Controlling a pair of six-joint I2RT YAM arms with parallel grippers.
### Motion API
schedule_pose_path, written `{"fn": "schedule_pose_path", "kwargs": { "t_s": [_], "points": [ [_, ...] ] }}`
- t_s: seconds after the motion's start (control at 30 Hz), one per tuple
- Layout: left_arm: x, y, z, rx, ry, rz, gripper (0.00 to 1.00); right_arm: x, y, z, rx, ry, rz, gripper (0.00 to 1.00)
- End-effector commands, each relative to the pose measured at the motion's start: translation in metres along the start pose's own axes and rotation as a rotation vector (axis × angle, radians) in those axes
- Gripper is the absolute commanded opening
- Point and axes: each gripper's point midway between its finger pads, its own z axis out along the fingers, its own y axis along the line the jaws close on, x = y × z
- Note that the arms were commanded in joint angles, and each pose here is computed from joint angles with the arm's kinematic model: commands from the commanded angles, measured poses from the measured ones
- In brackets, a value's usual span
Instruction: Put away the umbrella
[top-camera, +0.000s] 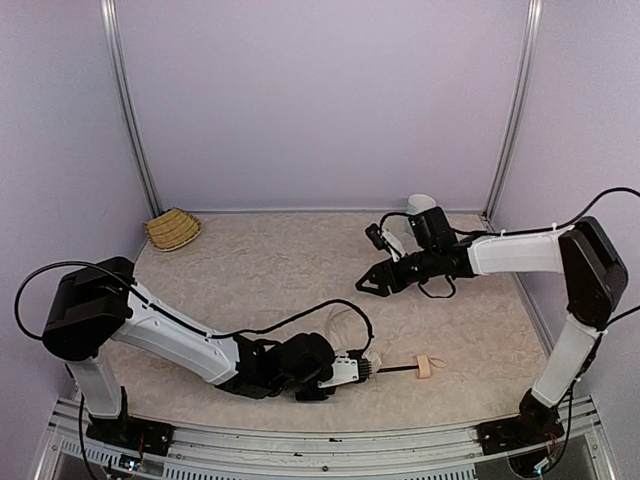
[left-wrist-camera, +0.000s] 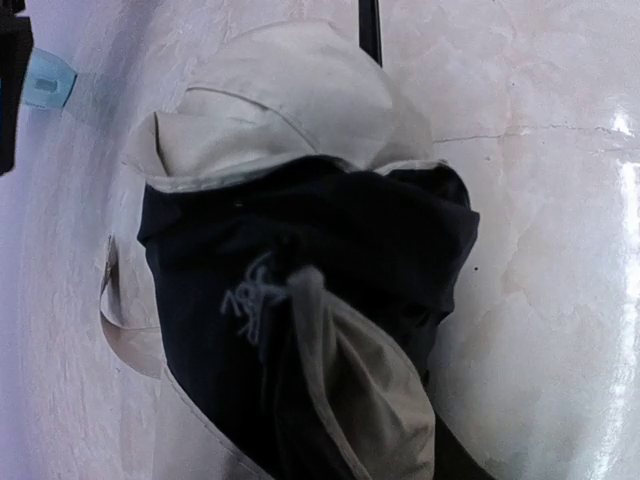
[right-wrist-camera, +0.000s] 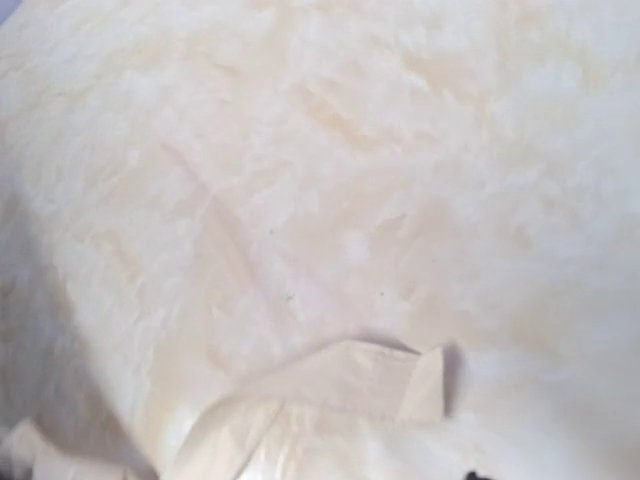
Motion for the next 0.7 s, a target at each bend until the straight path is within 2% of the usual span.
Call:
{"fn": "schedule_pose_path", "kwargs": {
  "t_s": [0.0, 0.3, 0.53, 0.6, 0.67],
  "points": [
    [0.103, -0.068, 0.001, 0.210, 0.363, 0.189, 0.00, 0.002, 0.003, 0.040, -0.095, -0.012, 0.181, 0.59],
    [0.107, -0.065, 0.004, 0.241, 0.370, 0.194, 0.00, 0.041, 0.011, 0.101, -0.241, 0.175, 0.332, 0.58],
    [0.112, -0.061, 0.006, 0.247, 0.360, 0.181, 0.00, 0.061, 0.043, 0.142, -0.379, 0.293, 0.387, 0.58],
    [0.114, -0.061, 0.007, 0.248, 0.359, 0.175, 0.00, 0.061, 0.051, 0.148, -0.418, 0.304, 0.400, 0.51],
    [0.115, -0.060, 0.006, 0.247, 0.361, 0.172, 0.00, 0.055, 0.054, 0.151, -0.445, 0.292, 0.408, 0.34]
  ]
}}
